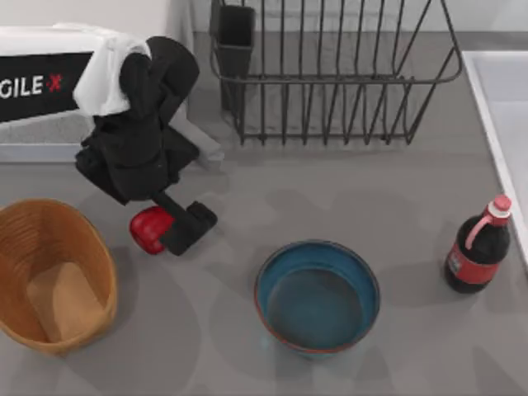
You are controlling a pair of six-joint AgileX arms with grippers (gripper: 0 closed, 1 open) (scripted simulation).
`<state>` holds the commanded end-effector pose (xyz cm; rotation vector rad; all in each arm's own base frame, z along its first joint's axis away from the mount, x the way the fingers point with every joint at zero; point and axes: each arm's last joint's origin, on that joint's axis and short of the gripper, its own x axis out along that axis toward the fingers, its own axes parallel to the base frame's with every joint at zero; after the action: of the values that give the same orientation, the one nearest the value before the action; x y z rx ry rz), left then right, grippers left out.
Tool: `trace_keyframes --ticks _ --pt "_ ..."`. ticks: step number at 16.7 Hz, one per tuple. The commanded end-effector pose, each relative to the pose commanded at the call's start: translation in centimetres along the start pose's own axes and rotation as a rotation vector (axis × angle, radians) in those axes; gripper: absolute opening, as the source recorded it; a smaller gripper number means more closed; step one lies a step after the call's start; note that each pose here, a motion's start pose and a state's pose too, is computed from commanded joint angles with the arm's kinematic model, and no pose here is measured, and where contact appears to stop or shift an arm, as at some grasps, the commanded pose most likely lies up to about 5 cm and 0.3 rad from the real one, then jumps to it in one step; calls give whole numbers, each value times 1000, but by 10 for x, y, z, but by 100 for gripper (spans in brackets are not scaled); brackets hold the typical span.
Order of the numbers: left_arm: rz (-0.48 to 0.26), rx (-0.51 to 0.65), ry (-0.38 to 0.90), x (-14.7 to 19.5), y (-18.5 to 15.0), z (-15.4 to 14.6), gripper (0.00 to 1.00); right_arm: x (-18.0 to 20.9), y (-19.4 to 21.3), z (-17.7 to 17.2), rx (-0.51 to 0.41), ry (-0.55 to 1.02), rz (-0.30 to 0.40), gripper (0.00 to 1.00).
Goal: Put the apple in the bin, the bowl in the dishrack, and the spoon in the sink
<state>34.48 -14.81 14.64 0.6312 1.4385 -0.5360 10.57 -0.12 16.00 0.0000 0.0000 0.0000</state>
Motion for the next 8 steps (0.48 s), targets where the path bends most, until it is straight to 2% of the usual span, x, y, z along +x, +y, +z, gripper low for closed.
trace_keyframes --ticks 4,8 --pt "0 0 -1 36 0 -1 100 0 0 0 0 0 0 100" --pt "0 0 1 38 1 -1 100 0 0 0 0 0 0 100"
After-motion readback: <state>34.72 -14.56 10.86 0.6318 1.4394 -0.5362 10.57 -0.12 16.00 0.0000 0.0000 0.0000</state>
